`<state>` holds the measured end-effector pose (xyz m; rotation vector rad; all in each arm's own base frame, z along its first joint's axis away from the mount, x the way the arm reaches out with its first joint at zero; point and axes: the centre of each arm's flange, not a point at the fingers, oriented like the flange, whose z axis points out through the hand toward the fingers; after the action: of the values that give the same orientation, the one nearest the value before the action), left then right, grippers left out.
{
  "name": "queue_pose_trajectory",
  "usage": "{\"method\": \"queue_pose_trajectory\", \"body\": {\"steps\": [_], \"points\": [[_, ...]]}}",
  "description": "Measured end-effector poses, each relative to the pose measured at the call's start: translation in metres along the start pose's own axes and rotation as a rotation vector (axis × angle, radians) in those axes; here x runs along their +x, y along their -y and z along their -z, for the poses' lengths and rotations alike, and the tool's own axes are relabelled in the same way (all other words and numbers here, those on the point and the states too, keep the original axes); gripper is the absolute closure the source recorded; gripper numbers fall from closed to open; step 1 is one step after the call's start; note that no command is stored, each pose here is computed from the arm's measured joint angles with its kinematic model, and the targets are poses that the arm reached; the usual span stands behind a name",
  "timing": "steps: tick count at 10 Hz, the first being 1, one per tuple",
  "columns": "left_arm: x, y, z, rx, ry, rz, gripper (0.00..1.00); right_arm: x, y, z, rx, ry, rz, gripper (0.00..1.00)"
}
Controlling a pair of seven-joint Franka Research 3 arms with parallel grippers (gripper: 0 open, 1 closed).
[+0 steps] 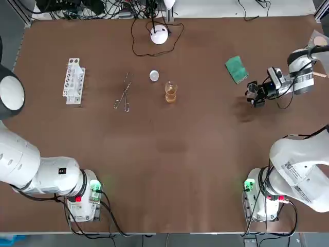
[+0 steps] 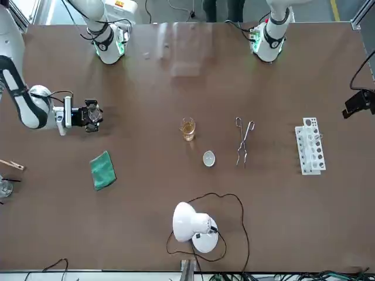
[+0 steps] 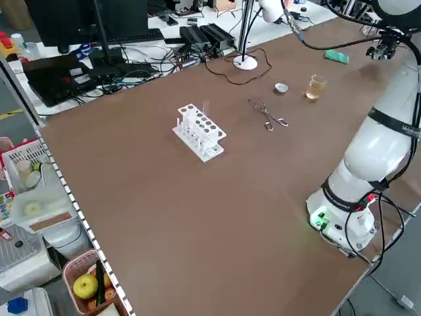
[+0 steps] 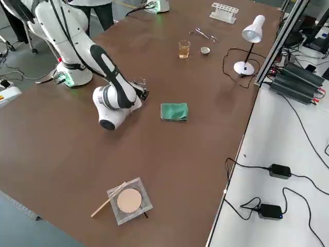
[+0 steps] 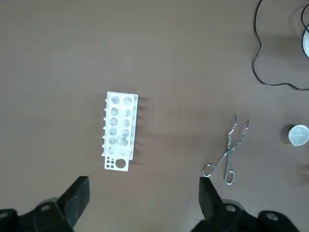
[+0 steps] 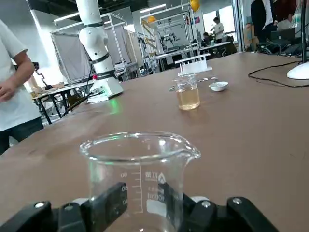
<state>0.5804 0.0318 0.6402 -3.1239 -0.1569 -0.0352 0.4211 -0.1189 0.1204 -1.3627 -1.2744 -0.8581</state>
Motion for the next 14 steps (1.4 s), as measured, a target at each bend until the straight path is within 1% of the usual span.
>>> {"method": "queue_pose_trajectory", "body": {"steps": [7,9,11,14], "points": [[0.0,-0.005,-0.001,-0.002,0.002,-0.009,0.0,-0.031,-0.005,0.02,-0.003,0.0,0.081,0.62],[0.0,-0.006,-0.001,-0.003,0.001,-0.012,0.0,-0.041,-0.001,0.028,-0.002,-0.008,0.093,0.62],[0.0,-0.009,0.0,-0.004,0.0,-0.018,0.0,-0.057,0.002,0.026,-0.001,-0.023,0.103,0.62],[0.0,-0.008,0.0,-0.004,0.0,-0.016,0.0,-0.071,0.005,0.022,0.031,-0.028,0.109,0.62]]}}
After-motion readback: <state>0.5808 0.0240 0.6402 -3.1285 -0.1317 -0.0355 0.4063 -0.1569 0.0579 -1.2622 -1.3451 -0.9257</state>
